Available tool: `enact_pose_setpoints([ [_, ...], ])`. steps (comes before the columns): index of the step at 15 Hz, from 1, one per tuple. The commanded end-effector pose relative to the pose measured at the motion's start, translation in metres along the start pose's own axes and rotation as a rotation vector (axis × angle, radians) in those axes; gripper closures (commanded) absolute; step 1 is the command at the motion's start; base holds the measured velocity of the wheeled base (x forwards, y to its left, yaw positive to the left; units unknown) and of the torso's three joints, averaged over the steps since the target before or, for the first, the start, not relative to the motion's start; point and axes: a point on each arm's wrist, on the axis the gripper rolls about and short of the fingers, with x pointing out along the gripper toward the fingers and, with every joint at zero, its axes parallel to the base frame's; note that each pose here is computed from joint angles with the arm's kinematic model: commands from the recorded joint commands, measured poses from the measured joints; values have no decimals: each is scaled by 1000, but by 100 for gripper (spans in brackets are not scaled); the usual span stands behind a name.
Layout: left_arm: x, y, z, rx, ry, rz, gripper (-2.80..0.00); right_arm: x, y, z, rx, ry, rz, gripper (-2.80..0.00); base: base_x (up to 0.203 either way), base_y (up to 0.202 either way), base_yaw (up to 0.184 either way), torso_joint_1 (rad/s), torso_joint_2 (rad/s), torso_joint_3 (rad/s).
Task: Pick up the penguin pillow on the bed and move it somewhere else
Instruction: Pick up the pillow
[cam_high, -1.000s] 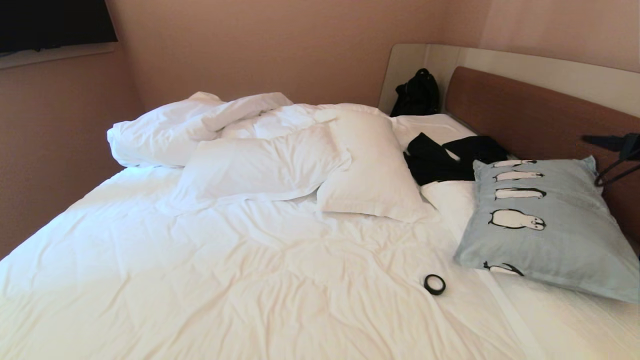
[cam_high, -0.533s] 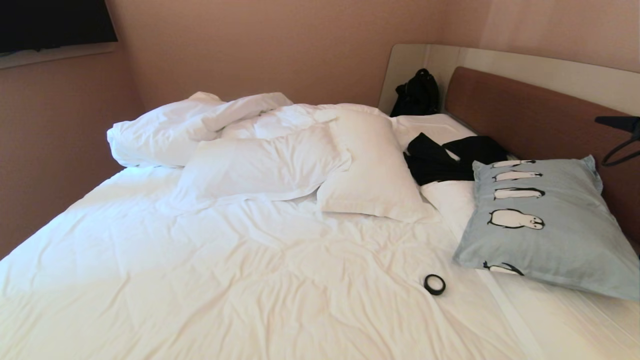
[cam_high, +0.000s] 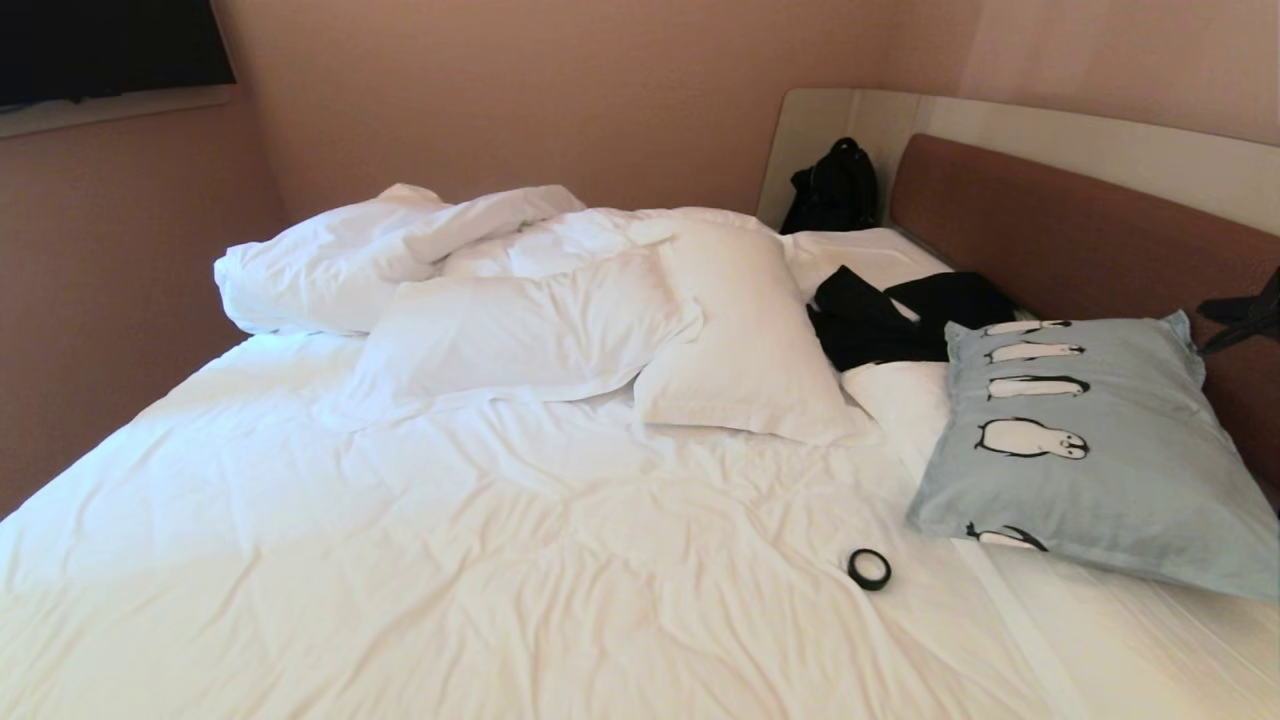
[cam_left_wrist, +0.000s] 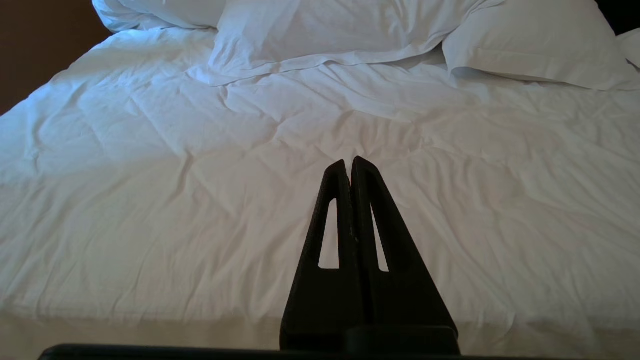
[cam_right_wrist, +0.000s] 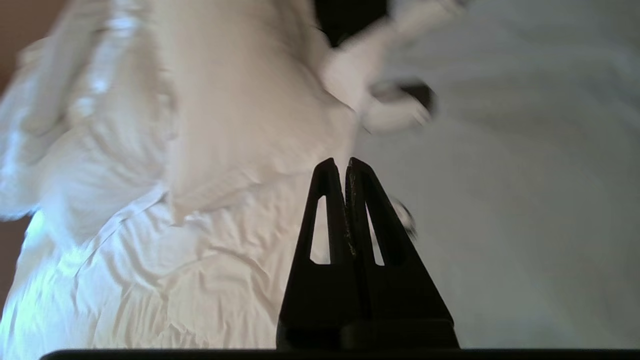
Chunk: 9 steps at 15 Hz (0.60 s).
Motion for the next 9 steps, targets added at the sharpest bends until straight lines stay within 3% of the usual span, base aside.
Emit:
enact_pose_setpoints([
  [1,0,0,0,0,1,0,0,-19,-26,-27,146,-8,-355,0,0,0,0,0,0,0],
  [3,0,0,0,0,1,0,0,-32,-50,-46,214,42,-372,0,0,0,0,0,0,0],
  [8,0,0,0,0,1,0,0,-76,-101,-74,269,41,6,0,0,0,0,0,0,0],
  [9,0,0,0,0,1,0,0,-81,-107,-82,269,38,39,0,0,0,0,0,0,0],
])
